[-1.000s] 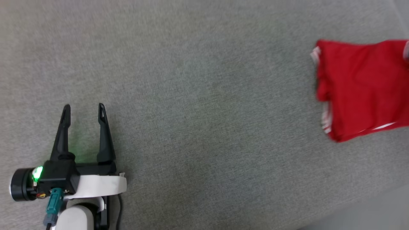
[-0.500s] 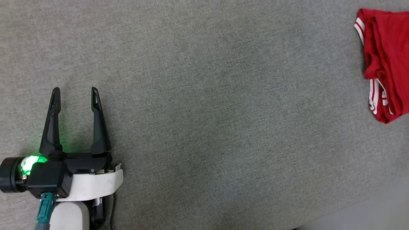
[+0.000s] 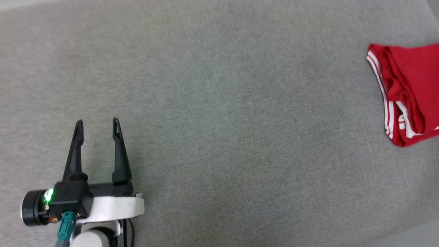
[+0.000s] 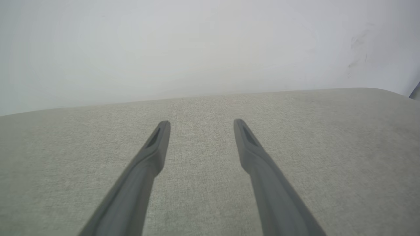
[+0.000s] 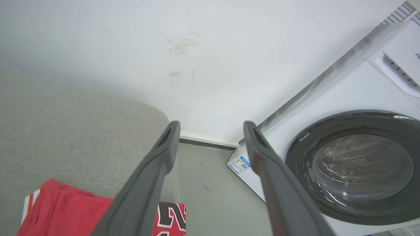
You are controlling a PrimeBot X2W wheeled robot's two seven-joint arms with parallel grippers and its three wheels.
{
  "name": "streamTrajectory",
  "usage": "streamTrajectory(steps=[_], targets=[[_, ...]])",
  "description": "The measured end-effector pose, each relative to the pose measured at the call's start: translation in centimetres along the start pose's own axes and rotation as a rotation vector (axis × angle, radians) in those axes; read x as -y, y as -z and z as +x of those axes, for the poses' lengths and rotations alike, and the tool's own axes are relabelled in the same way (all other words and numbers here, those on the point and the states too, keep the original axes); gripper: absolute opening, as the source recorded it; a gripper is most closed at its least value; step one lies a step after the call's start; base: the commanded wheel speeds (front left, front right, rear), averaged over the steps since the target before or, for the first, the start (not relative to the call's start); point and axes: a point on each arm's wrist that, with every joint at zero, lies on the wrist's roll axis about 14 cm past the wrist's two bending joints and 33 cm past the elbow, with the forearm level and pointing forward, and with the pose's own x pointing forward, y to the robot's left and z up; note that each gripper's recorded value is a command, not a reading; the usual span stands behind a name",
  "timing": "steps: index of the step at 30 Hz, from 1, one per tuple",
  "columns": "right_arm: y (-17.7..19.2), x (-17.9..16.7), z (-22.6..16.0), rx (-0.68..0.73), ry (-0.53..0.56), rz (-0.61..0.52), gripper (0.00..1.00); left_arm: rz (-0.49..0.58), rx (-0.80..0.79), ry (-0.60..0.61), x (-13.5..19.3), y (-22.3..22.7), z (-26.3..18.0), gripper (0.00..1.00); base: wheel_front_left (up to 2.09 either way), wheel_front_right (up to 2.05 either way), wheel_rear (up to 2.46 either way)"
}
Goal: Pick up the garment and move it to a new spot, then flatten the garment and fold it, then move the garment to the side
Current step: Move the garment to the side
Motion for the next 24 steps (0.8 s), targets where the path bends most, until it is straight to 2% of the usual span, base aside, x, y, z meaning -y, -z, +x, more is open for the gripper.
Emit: streamTrajectory(steps=[4,6,8,15,24], targets=[[-6.8,-0.8,-0.2,0.236,0.009,0.059,1.0,0.012,0.021,-0.026,-0.7,-1.7,-1.4,1.0,0.0,0.0,0.0],[-11.8,-1.7,-1.3,0.409,0.007,0.102,1.0,0.015,0.032,-0.037,-0.9,-2.6,-2.1,1.0,0.0,0.0,0.0],[-14.4,-3.8,-3.2,0.53,-0.014,0.134,1.0,0.021,0.04,-0.05,-1.3,-3.2,-2.8,1.0,0.0,0.0,0.0],[-16.3,-10.9,-9.6,0.69,-0.093,0.316,1.0,0.029,0.06,-0.096,-2.5,-5.0,-5.3,1.0,0.0,0.0,0.0],[-12.5,-17.3,-14.0,0.584,-0.202,0.495,1.0,0.038,0.073,-0.147,-3.9,-6.4,-8.1,1.0,0.0,0.0,0.0]])
